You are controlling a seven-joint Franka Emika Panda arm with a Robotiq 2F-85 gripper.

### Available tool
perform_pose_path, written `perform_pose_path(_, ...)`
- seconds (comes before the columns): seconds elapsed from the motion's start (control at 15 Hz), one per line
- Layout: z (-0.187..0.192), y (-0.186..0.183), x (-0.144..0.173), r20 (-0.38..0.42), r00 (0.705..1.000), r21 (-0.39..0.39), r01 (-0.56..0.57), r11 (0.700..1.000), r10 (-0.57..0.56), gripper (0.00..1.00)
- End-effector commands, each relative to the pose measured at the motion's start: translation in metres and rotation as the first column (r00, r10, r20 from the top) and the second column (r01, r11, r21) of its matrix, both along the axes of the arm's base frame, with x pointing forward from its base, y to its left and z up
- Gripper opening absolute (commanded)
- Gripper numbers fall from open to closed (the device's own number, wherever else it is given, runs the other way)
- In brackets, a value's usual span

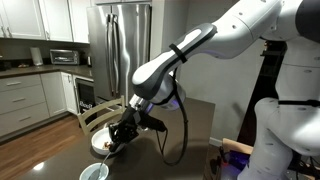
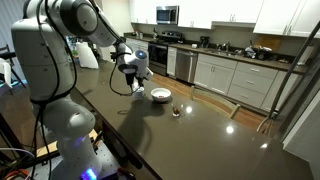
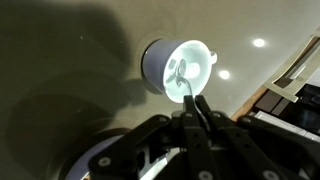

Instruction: Use the spoon from the empty white bowl to scoop contents from the other white bowl and put them in the empty one

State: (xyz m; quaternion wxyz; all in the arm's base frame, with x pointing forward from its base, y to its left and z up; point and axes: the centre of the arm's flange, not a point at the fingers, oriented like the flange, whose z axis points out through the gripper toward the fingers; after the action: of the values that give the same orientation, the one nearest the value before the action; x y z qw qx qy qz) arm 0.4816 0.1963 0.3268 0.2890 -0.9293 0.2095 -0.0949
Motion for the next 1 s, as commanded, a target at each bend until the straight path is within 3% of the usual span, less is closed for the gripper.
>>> perform_pose_path(0.0,0.016,-0.002,-0.003,0.016,1.000,-0.003,-0.022,1.000,0.022,0.04)
perform_pose_path(0.93,0.055,-0.016,0.006,0.097,0.994,-0.051,-0.047,0.998,0.052,0.04)
